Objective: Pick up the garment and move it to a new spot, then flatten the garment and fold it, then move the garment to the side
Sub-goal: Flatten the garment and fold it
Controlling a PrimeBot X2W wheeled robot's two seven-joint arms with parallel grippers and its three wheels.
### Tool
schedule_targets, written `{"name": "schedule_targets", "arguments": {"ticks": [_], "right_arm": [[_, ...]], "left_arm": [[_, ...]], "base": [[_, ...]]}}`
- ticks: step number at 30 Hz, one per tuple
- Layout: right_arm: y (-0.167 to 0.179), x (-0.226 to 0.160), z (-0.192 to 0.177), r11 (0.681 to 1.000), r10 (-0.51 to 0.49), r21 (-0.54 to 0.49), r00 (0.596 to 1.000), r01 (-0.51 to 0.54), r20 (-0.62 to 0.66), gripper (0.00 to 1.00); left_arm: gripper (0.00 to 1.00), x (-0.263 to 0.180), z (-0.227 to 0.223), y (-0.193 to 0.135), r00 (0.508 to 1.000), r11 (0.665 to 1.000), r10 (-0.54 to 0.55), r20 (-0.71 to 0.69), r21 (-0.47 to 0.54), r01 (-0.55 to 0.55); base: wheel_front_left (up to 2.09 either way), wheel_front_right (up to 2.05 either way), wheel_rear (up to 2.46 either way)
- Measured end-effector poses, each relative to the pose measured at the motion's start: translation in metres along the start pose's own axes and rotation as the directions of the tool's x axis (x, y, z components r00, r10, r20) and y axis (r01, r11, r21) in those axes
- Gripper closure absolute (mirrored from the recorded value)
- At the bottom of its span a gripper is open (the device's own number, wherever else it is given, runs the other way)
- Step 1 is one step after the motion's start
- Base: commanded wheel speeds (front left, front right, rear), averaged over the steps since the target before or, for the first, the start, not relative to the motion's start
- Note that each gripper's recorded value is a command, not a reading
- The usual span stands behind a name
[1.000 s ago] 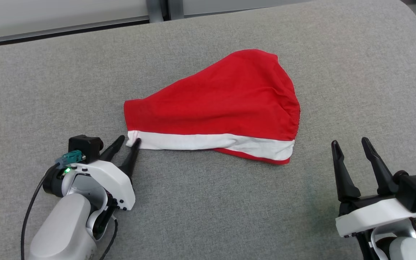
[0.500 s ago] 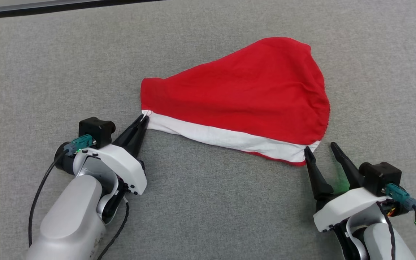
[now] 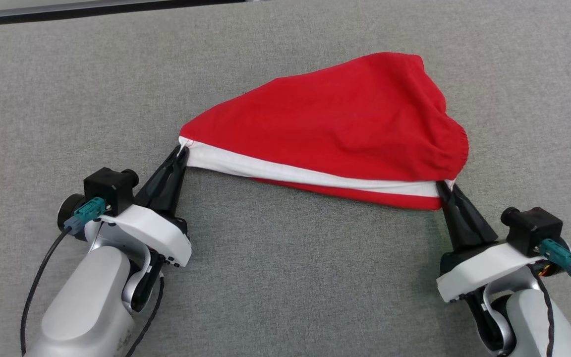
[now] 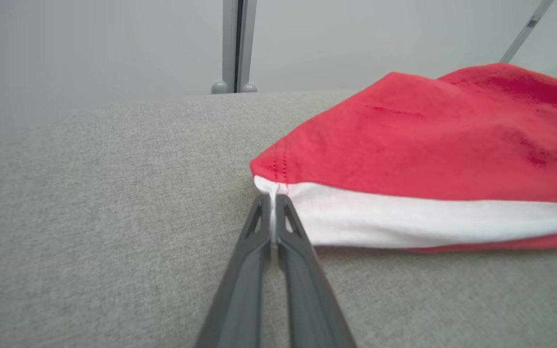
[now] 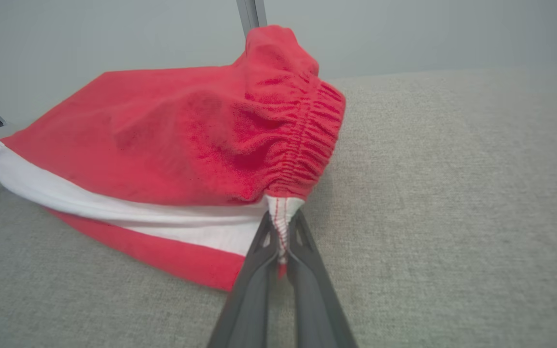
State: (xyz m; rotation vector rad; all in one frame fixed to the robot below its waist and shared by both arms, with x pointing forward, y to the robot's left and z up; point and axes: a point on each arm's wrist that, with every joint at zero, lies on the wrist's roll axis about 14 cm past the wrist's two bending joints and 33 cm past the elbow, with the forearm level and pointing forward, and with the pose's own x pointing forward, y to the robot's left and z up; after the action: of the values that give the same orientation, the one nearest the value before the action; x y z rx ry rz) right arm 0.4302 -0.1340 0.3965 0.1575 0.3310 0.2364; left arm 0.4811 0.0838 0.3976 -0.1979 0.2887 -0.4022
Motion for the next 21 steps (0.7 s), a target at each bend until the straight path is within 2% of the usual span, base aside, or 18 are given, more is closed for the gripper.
{"name": "schedule_targets", "arguments": {"ticks": [5, 9, 12, 16, 21], "right_arm": [[0.002, -0.008, 0.054, 0.997, 0.026, -0.077, 0.990, -0.015, 0.141, 1.00], [0.007, -0.018, 0.111, 0.987, 0.064, -0.158, 0.961, -0.021, 0.268, 1.00], [0.012, -0.031, 0.157, 0.975, 0.092, -0.223, 0.930, -0.011, 0.355, 1.00], [0.019, -0.057, 0.213, 0.957, 0.121, -0.288, 0.876, 0.022, 0.467, 1.00], [0.026, -0.093, 0.265, 0.947, 0.136, -0.314, 0.799, 0.070, 0.586, 1.00]], "left_arm": [[1.00, -0.012, 0.054, -0.008, 0.986, 0.999, -0.013, 0.168, 0.052, 0.004], [1.00, -0.028, 0.111, -0.022, 0.945, 0.993, -0.049, 0.322, 0.115, 0.013], [1.00, -0.047, 0.160, -0.034, 0.894, 0.985, -0.083, 0.440, 0.172, 0.006], [1.00, -0.078, 0.223, -0.060, 0.802, 0.968, -0.151, 0.577, 0.252, 0.001], [1.00, -0.120, 0.282, -0.084, 0.696, 0.947, -0.209, 0.687, 0.319, -0.030]], "base": [[0.00, 0.00, 0.00], [0.00, 0.00, 0.00], [0.00, 0.00, 0.00], [0.00, 0.00, 0.00], [0.00, 0.00, 0.00]]}}
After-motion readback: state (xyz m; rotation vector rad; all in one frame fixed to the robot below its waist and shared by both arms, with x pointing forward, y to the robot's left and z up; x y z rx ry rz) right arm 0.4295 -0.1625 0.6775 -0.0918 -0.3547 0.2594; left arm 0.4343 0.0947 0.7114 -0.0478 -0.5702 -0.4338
